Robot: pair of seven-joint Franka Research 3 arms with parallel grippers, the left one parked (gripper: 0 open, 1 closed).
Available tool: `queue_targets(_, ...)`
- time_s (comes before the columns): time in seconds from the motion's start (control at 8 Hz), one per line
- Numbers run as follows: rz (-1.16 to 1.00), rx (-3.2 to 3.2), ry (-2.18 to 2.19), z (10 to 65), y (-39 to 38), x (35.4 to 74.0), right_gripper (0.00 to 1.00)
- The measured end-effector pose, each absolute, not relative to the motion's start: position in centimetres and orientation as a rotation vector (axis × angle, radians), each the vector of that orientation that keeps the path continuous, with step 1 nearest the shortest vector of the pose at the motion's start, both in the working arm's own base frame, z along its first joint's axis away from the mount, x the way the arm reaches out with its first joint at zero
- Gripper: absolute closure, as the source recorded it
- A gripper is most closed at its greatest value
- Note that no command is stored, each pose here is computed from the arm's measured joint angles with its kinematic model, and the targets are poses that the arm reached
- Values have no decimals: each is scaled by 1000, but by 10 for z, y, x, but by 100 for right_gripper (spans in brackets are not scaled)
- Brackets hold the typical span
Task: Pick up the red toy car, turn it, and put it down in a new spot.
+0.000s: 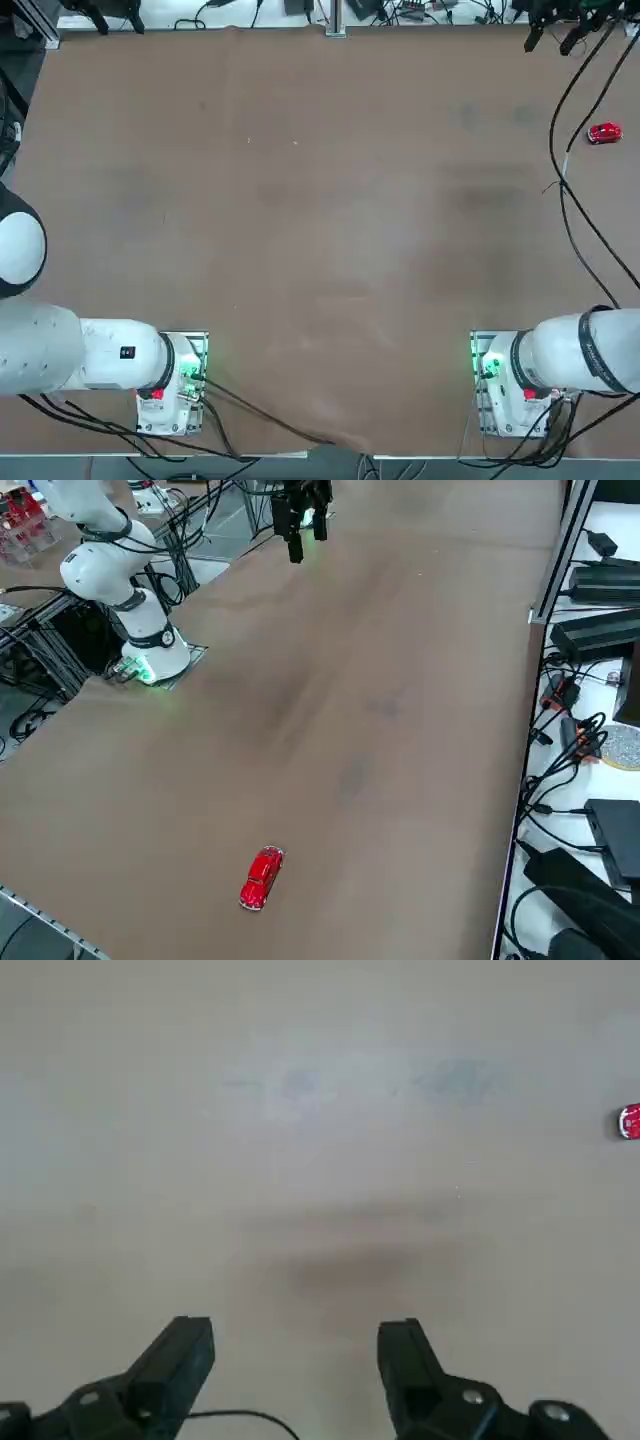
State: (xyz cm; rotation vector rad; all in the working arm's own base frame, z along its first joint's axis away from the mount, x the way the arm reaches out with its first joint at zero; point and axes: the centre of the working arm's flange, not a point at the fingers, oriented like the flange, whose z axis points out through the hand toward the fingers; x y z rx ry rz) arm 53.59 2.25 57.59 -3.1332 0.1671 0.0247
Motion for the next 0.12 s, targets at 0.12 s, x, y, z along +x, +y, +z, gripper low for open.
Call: queue_targets(0.12, 24, -3135, 153, 576, 28, 536, 0)
